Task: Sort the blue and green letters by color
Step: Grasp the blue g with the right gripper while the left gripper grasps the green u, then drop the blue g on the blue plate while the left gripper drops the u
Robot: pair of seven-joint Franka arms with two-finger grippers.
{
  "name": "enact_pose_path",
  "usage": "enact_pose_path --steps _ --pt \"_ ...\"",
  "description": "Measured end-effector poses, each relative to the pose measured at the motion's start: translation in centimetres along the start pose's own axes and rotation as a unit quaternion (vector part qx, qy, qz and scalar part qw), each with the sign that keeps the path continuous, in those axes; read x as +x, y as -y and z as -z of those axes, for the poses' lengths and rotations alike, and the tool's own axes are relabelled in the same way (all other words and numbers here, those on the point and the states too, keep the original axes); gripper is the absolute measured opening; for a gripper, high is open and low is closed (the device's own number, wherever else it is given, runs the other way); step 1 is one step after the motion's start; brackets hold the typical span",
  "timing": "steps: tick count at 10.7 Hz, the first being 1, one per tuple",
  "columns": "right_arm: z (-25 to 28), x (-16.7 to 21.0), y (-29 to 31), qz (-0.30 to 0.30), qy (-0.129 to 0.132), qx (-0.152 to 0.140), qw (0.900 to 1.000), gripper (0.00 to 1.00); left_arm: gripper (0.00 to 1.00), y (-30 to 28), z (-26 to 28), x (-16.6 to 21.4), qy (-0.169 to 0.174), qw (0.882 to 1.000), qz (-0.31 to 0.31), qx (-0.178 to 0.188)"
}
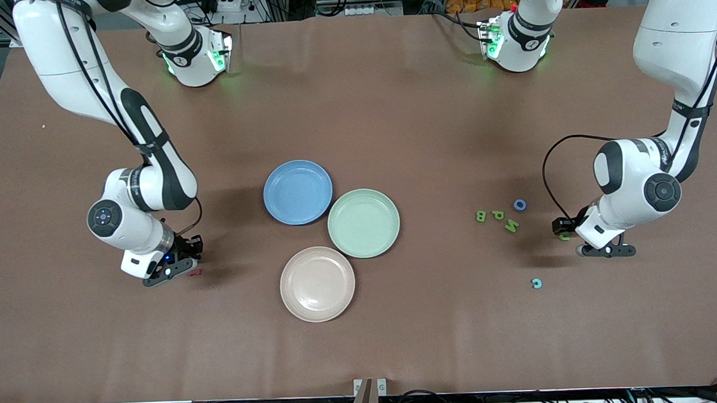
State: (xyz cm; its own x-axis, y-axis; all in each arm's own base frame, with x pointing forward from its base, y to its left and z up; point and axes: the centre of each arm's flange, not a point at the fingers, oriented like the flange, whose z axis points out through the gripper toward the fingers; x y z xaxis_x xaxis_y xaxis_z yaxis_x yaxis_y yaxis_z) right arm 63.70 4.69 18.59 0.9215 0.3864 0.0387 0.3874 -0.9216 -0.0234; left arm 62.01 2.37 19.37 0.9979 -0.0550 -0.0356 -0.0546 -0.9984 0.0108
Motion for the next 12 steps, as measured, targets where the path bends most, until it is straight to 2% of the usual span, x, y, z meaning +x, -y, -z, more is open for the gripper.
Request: enact_pose_path --steps 4,6,8,11,12 --pt "1.9 1.2 2.1 -0.037 0.007 0.056 0.998 0.26 0.63 0.0 0.0 0.1 -0.007 1.000 0.000 0.000" --pt "2.9 2.3 5.2 -0.065 0.002 0.062 0.996 0.26 0.61 -0.1 -0.3 0.1 -0.011 1.000 -0.001 0.000" --pt "4.0 3.4 10.1 -0.097 0.009 0.065 0.993 0.26 0.59 -0.1 -0.7 0.0 -0.012 1.000 -0.001 -0.001" --pt "7.1 3.6 14.9 -0.130 0.036 0.072 0.988 0.26 0.55 -0.3 -1.2 0.0 -0.014 1.000 -0.002 -0.001" --pt "8.2 3.7 16.6 -0.145 0.041 0.072 0.986 0.26 0.46 -0.3 -1.2 0.0 -0.015 1.000 -0.004 0.000"
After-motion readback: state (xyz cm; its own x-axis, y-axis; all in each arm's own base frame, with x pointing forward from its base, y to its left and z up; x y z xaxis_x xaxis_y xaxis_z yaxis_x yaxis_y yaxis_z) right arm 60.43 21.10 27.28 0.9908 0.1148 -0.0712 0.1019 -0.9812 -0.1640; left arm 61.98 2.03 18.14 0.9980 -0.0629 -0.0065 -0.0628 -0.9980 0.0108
